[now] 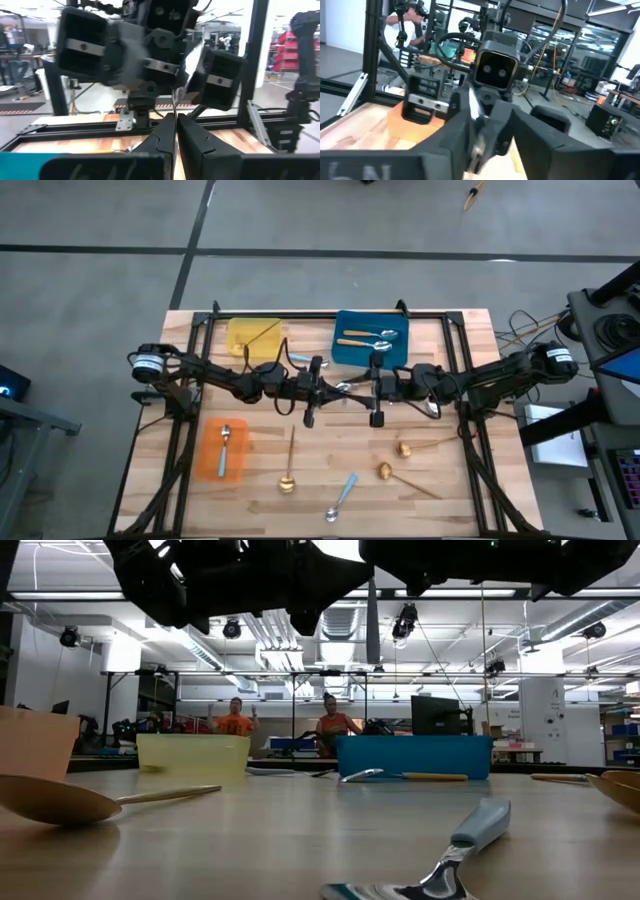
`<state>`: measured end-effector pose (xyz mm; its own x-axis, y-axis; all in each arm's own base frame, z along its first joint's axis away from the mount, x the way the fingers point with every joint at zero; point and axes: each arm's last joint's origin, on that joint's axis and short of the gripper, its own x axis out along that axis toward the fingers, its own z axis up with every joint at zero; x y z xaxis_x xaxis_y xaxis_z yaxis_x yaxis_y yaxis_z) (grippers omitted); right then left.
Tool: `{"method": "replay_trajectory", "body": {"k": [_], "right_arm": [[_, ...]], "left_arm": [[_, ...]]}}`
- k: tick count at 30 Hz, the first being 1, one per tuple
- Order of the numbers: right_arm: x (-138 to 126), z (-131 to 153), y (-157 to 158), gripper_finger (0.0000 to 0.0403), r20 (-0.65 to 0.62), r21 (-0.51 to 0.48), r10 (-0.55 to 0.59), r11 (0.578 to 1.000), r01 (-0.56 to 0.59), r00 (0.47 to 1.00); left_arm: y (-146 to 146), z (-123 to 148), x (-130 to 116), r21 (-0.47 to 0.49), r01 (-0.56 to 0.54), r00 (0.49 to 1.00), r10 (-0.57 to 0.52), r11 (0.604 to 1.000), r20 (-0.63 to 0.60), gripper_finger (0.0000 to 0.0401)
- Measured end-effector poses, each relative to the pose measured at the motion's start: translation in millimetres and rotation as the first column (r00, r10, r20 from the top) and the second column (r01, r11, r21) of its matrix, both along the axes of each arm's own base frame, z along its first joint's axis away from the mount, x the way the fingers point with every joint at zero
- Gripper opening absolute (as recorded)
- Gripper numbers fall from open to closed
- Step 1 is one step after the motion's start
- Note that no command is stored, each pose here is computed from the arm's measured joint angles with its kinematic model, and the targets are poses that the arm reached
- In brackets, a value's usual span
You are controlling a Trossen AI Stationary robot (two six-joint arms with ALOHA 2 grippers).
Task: Sort silverware by color (type)
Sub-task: Put the blue spoon into the orange bin
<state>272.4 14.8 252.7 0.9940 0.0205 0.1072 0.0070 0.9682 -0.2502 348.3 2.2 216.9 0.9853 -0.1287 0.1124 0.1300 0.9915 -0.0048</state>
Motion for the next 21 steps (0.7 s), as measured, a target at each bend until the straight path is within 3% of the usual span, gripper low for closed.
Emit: {"method": "replay_trajectory", "body": {"k": [8,21], "right_arm": [[0.0,-0.8,-0.4,0.0019,-0.009,-0.008,-0.018,1.000,0.017,1.000],[-0.2,-0.5,-0.6,0.0010,-0.012,-0.012,-0.021,1.000,0.021,1.000]], "left_arm": [[1.0,-0.3,0.1,-0.001,-0.021,1.000,0.021,1.000,-0.004,0.0000],[2.4,-0.7,0.2,-0.028,-0.054,0.999,0.053,0.998,-0.010,0.0009]]}}
